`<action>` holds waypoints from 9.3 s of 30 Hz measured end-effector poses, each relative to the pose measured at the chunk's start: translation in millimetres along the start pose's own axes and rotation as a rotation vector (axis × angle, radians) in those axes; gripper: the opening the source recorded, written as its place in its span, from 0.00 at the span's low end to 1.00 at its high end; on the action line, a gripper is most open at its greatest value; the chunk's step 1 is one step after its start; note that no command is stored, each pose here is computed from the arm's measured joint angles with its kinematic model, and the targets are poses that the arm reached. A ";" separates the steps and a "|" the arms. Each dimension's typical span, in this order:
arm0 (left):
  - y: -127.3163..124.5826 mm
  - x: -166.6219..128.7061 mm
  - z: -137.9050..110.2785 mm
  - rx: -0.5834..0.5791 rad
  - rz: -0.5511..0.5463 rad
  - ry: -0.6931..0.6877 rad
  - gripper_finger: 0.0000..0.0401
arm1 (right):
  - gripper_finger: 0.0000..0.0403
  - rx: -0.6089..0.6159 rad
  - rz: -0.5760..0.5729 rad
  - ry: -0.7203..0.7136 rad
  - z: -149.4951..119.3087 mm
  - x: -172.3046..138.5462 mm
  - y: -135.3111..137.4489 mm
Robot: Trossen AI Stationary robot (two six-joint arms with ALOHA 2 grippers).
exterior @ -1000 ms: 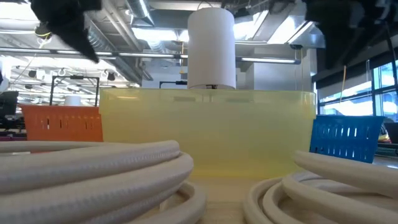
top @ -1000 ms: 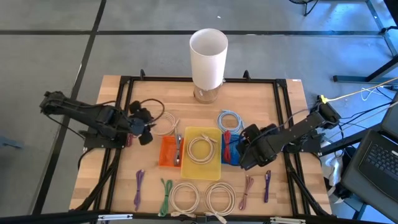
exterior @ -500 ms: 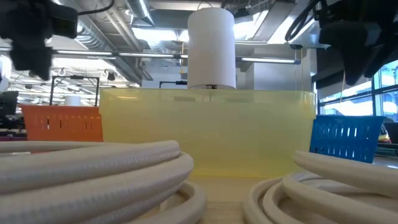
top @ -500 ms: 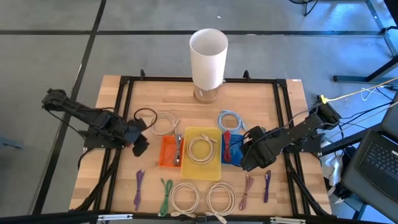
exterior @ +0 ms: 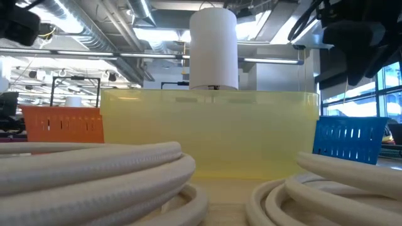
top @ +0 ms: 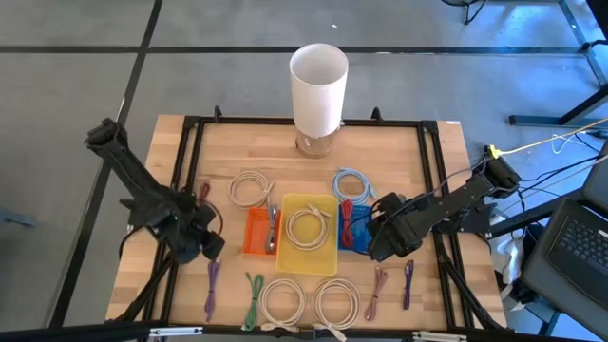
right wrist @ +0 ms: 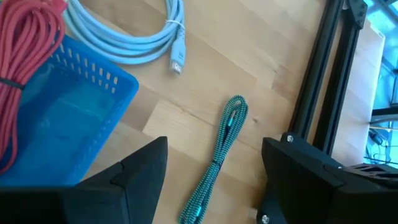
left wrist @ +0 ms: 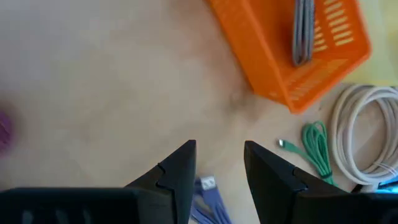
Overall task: Pick & Place USB Port
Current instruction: Put the purple charger cable into the blue bin, then put the black and blue charger cable into the orange bin
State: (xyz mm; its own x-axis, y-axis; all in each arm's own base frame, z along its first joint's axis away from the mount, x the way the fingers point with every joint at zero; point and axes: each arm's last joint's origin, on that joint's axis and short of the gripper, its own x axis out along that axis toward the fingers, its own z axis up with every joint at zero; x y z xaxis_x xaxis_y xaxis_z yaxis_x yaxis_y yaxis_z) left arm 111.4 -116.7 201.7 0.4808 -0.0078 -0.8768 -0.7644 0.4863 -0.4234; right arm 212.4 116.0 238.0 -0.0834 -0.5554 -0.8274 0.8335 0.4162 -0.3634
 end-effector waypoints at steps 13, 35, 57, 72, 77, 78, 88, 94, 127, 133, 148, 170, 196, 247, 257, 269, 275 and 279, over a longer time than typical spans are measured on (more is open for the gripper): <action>-25.5 25.9 -45.1 -0.147 -0.128 0.104 0.32 | 0.65 -0.040 0.022 -0.001 -0.7 -1.0 0.9; -35.2 62.8 -109.8 -0.205 0.024 0.212 0.23 | 0.65 -0.017 0.189 0.005 -7.2 -5.5 16.6; -59.7 28.9 -112.8 -0.144 0.205 0.217 0.21 | 0.65 -0.022 0.204 -0.001 -9.8 -7.1 17.1; -48.5 66.9 -123.8 -0.096 0.459 0.250 0.16 | 0.65 -0.036 0.229 -0.007 -15.7 -10.2 18.0; -47.5 68.8 -124.6 -0.084 0.462 0.248 0.17 | 0.65 -0.031 0.239 -0.011 -15.6 -10.5 19.0; -47.1 69.0 -124.5 -0.080 0.463 0.243 0.17 | 0.65 -0.030 0.239 -0.011 -15.6 -10.5 19.1; -45.2 71.0 -124.7 -0.048 0.483 0.223 0.04 | 0.65 -0.027 0.246 -0.012 -15.6 -10.7 19.7; -51.6 67.0 -124.9 0.064 0.423 0.173 0.02 | 0.65 -0.027 0.246 -0.014 -15.5 -10.7 19.7; -124.2 0.3 -38.3 0.715 0.098 -0.948 0.01 | 0.65 -0.251 0.826 -0.382 -9.8 -51.1 74.6; -155.6 -3.6 -3.9 0.829 0.121 -0.848 0.01 | 0.65 -0.342 1.002 -0.591 -1.5 -75.2 86.8; -205.2 13.3 84.1 1.127 -0.309 -0.813 0.01 | 0.65 -0.399 1.062 -0.806 6.7 -93.6 89.6; -195.4 27.0 100.2 1.119 -0.674 -0.857 0.01 | 0.53 -0.353 1.038 -0.969 28.3 -108.2 75.8; -194.7 27.6 99.7 1.100 -0.621 -0.876 0.49 | 0.05 -0.389 0.996 -0.986 29.1 -106.1 75.4; -138.9 -28.0 107.3 0.927 -0.209 -0.753 0.63 | 0.12 0.274 0.593 -0.015 11.8 91.2 43.8; -136.5 -26.0 106.6 0.937 -0.185 -0.732 0.63 | 0.45 0.212 0.546 -0.071 22.7 70.8 42.9; -131.1 -22.0 105.0 0.926 -0.146 -0.680 0.63 | 0.45 0.155 0.316 -0.089 27.8 2.4 12.3; -128.7 -20.4 104.4 0.919 -0.130 -0.659 0.63 | 0.42 0.245 0.115 0.076 -6.2 1.4 -11.3; -128.8 -20.6 104.4 0.919 -0.131 -0.660 0.63 | 0.42 0.251 0.065 0.157 -26.3 19.3 -12.0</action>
State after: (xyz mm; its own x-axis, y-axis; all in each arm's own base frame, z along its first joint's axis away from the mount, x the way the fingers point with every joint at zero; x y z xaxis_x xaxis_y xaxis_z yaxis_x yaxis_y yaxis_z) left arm 244.9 -87.9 298.1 0.8738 0.2233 -0.4320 -0.2180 0.9739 0.0624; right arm 186.4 119.1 215.1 -0.0927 -0.4069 -0.9088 0.9473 0.2451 -0.2064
